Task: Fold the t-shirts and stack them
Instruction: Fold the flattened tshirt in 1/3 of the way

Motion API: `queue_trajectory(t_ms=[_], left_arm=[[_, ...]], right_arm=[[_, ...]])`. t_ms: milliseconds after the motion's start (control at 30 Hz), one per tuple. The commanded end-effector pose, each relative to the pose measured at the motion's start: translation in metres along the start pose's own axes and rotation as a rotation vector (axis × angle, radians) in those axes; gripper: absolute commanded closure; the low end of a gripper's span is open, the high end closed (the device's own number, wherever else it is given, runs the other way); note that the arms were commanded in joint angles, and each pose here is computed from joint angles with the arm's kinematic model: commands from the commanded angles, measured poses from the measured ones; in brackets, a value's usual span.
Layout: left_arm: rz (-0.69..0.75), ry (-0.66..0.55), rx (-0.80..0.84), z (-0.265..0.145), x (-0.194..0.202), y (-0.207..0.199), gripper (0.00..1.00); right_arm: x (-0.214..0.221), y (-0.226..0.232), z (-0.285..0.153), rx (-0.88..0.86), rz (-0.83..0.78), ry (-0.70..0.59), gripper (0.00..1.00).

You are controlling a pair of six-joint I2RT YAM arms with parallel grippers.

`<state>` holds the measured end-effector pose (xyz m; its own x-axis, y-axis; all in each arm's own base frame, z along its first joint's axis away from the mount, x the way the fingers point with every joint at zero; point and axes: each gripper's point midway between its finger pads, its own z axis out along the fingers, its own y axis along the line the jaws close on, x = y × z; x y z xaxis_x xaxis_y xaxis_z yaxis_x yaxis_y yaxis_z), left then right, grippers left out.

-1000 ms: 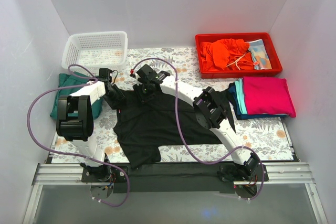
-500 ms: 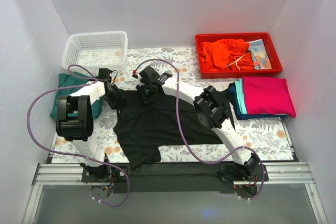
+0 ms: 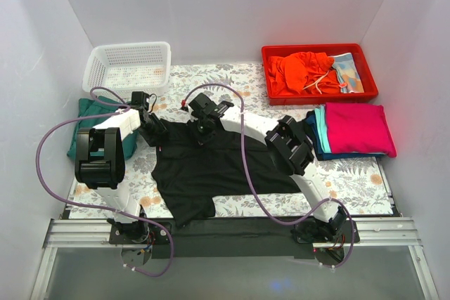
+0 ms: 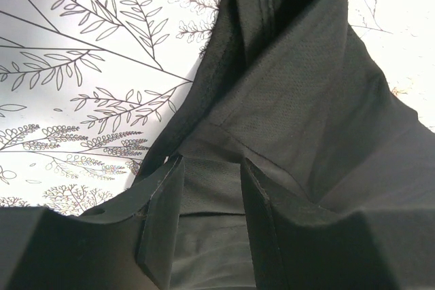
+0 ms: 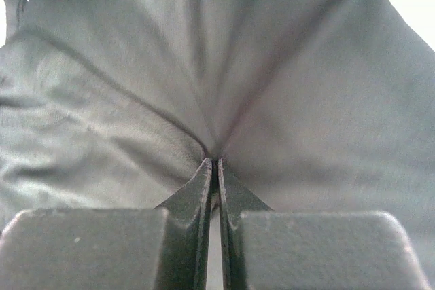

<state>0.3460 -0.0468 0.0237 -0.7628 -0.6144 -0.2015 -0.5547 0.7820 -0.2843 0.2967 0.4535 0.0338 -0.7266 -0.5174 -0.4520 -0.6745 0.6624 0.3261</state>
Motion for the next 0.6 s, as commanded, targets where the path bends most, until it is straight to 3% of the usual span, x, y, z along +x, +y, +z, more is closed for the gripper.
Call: queue_trajectory(t_ms=[0,400,467,500,567], left_arm=[[-0.014,0.012,-0.058,0.014,0.005,0.016,0.62],[-0.013,0.012,-0.063,0.016,0.002,0.015,0.63],[-0.04,0.002,-0.067,0.016,-0.006,0.022,0.62],[-0.042,0.004,-0.069,0.016,-0.006,0.023,0.62],[-0.042,0.003,-0.066,0.016,-0.006,0.022,0.62]], right_arm=[[0.003,0.02,-0.034,-0.023,-0.034,-0.002,0.91],[0.053,0.046,-0.038,-0.15,-0.059,0.116,0.98],[0.067,0.046,-0.042,-0.163,-0.066,0.144,0.88],[0.07,0.047,-0.044,-0.172,-0.071,0.15,0.73],[0.08,0.046,-0.052,-0.177,-0.078,0.16,0.68]])
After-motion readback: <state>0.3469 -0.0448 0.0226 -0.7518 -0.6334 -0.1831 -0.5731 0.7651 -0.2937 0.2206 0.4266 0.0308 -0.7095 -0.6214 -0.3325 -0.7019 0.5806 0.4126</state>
